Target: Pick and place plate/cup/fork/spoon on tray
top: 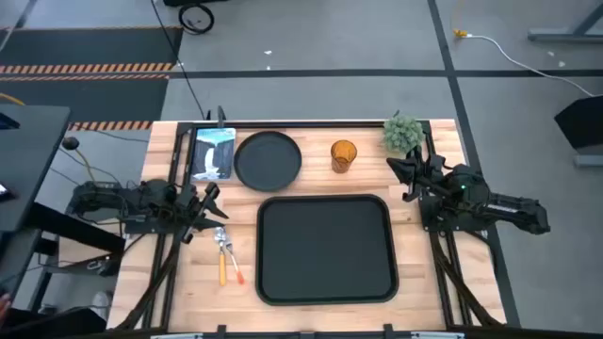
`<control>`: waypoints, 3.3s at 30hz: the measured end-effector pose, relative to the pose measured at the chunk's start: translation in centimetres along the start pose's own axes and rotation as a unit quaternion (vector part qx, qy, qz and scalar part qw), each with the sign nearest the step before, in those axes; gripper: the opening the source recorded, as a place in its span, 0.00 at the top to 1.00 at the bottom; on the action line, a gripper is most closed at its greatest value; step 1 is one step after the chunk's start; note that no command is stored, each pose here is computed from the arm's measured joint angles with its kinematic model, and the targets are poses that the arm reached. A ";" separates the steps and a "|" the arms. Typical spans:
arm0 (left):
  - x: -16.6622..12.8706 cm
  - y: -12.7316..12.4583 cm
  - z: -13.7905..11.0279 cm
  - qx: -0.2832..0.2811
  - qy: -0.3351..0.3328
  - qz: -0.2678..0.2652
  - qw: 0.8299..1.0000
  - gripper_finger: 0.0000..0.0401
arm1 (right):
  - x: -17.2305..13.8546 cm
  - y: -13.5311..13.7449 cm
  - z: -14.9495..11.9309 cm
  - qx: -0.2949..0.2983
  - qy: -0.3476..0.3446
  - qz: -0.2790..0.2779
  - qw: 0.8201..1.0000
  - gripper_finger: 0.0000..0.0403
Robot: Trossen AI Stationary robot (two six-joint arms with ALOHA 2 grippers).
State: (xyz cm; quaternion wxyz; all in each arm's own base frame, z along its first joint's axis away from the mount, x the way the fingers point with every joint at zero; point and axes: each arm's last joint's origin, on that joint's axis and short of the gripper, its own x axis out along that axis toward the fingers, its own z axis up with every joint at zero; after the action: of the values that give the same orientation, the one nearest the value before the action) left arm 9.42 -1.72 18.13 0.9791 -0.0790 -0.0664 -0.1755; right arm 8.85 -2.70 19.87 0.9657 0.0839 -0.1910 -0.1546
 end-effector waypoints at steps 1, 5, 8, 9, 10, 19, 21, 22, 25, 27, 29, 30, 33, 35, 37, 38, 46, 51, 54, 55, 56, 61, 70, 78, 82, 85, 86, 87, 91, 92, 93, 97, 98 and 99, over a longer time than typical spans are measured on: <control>0.0 0.0 0.0 0.000 0.000 0.000 1.000 0.71 | 0.0 0.0 0.0 0.000 0.000 0.000 1.000 0.95; 0.0 0.0 0.0 0.000 0.000 0.000 1.000 0.71 | 0.0 0.0 0.0 0.000 0.000 0.000 1.000 0.95; 0.0 0.0 0.0 0.000 0.000 0.000 1.000 0.71 | 0.0 0.0 0.0 0.000 0.000 0.000 1.000 0.95; 0.0 0.0 0.0 0.000 0.000 0.000 1.000 0.71 | 0.0 0.0 0.0 0.000 0.000 0.000 1.000 0.95; 0.0 0.0 0.0 0.000 0.000 0.000 1.000 0.71 | 0.0 0.0 0.0 0.000 0.000 0.000 1.000 0.95; 0.0 0.0 0.0 0.000 0.000 0.000 1.000 0.71 | 0.0 0.0 0.0 0.000 0.000 0.000 1.000 0.95; 0.0 0.0 0.0 0.000 0.000 0.000 1.000 0.71 | 0.0 0.0 0.0 0.000 0.000 0.000 1.000 0.95; 0.0 0.0 0.0 0.000 0.000 0.000 1.000 0.71 | 0.0 0.0 0.0 0.000 0.000 0.000 1.000 0.95; 0.0 0.0 0.0 0.000 0.000 0.000 1.000 0.71 | 0.0 0.0 0.0 0.000 0.000 0.000 1.000 0.95; 0.0 0.0 0.0 0.000 0.000 0.000 1.000 0.71 | 0.0 0.0 0.0 0.000 0.000 0.000 1.000 0.95; 0.0 0.0 0.0 0.000 0.000 0.000 1.000 0.71 | 0.0 0.0 0.0 0.000 0.000 0.000 1.000 0.95; 0.0 0.0 0.0 0.000 0.000 0.000 1.000 0.71 | 0.0 0.0 0.0 0.000 0.000 0.000 1.000 0.95; 0.0 0.0 0.0 0.000 0.000 0.000 1.000 0.71 | 0.0 0.0 0.0 0.000 0.000 0.000 1.000 0.95; 0.0 0.0 0.0 0.000 0.000 0.000 1.000 0.71 | 0.0 0.0 0.0 0.000 0.000 0.000 1.000 0.95; 0.0 0.0 0.0 0.000 0.000 0.000 1.000 0.71 | 0.0 0.0 0.0 0.000 0.000 0.000 1.000 0.95; 0.0 0.0 0.0 0.000 0.000 0.000 1.000 0.71 | 0.0 0.0 0.0 0.000 0.000 0.000 1.000 0.95; 0.0 0.0 0.0 0.000 0.000 0.000 1.000 0.71 | 0.0 0.0 0.0 0.000 0.000 0.000 1.000 0.95; 0.0 0.0 0.0 0.000 0.000 0.000 1.000 0.71 | 0.0 0.0 0.0 0.000 0.000 0.000 1.000 0.95; 0.0 0.0 0.0 0.000 0.000 0.000 1.000 0.71 | 0.0 0.0 0.0 0.000 0.000 0.000 1.000 0.95; 0.0 0.0 0.0 0.000 0.000 0.000 1.000 0.71 | 0.0 0.0 0.0 0.000 0.000 0.000 1.000 0.95; 0.0 0.0 0.0 0.000 0.000 0.000 1.000 0.71 | 0.0 0.0 0.0 0.000 0.000 0.000 1.000 0.95; 0.0 0.0 0.0 0.000 0.000 0.000 1.000 0.71 | 0.0 0.0 0.0 0.000 0.000 0.000 1.000 0.95; 0.0 0.0 0.0 0.000 0.000 0.000 1.000 0.71 | 0.0 0.0 0.0 0.000 0.000 0.000 1.000 0.95; 0.0 0.0 0.0 0.000 0.000 0.000 1.000 0.71 | 0.0 0.0 0.0 0.000 0.000 0.000 1.000 0.95; 0.0 0.0 0.0 0.000 0.000 0.000 1.000 0.71 | 0.0 0.0 0.0 0.000 0.000 0.000 1.000 0.95; 0.0 0.0 0.0 0.000 0.000 0.000 1.000 0.71 | 0.0 0.0 0.0 0.000 0.000 0.000 1.000 0.95; 0.0 0.0 0.0 0.000 0.000 0.000 1.000 0.71 | 0.0 0.0 0.0 0.000 0.000 0.000 1.000 0.95; 0.0 0.0 0.0 0.000 0.000 0.000 1.000 0.71 | 0.0 0.0 0.0 0.000 0.000 0.000 1.000 0.95; 0.0 0.0 0.0 0.000 0.000 0.000 1.000 0.71 | 0.0 0.0 0.0 0.000 0.000 0.000 1.000 0.95; 0.0 0.0 0.0 0.000 -0.002 0.000 1.000 0.71 | 0.0 0.0 0.0 0.000 0.000 0.000 1.000 0.95; 0.0 0.0 0.2 0.003 -0.013 0.001 1.000 0.71 | 0.0 0.0 0.0 0.000 0.000 0.000 1.000 0.95; -0.1 -0.1 1.6 -0.038 -0.085 0.011 0.996 0.71 | 0.0 0.0 0.0 0.000 0.000 0.000 1.000 0.95; -0.2 -0.2 1.8 -0.067 -0.097 0.007 0.993 0.71 | 0.0 0.0 0.0 0.000 0.000 0.000 1.000 0.95; -0.2 -0.2 1.9 -0.090 -0.105 0.002 0.990 0.71 | 0.0 0.0 0.0 0.000 0.000 0.000 1.000 0.95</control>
State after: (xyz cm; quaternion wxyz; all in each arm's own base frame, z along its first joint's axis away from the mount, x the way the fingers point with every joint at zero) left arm 8.96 -1.48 20.03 0.9559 -0.1850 -0.1524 -0.1699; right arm 8.85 -2.70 19.88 0.9657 0.0839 -0.1910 -0.1544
